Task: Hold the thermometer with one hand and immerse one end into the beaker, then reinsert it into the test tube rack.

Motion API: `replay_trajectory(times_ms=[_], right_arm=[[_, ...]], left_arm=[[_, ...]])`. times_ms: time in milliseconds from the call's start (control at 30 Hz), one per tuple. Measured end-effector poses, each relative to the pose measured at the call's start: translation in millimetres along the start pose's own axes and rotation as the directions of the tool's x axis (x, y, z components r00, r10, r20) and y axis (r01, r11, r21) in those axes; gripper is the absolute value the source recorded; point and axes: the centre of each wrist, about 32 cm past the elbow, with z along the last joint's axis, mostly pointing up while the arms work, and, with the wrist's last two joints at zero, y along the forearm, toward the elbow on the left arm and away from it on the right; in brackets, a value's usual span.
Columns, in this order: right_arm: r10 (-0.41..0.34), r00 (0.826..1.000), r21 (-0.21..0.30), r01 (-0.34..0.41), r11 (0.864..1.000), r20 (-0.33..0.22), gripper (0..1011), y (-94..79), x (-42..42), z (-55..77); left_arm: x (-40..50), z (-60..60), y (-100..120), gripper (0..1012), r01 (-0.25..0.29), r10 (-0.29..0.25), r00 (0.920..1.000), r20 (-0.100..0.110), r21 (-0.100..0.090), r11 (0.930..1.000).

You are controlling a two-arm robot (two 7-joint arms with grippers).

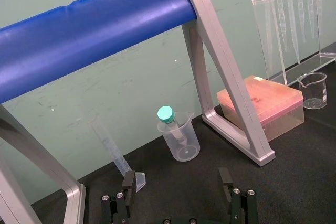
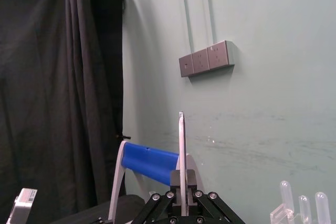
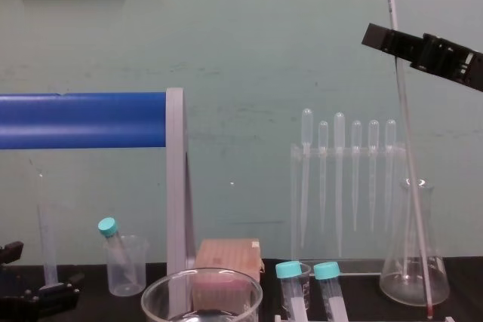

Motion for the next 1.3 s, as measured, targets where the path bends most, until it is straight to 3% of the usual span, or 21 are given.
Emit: replay_trajectory(times_ms=[733, 1300], right_arm=[[-0.001, 1.000, -0.054, 0.001, 0.999, -0.008, 56, -1.0, 8.4, -15.3], [0.035, 0.999, -0.099, -0.038, 0.994, -0.034, 56, 3.7, 13.1, -37.3]], left_arm=[[0.0, 0.0, 0.0, 1008, 0.000, 0.000, 1.0000, 0.000, 0.000, 1.0000], [0.0, 0.0, 0.0, 1008, 0.000, 0.000, 1.0000, 0.000, 0.000, 1.0000]])
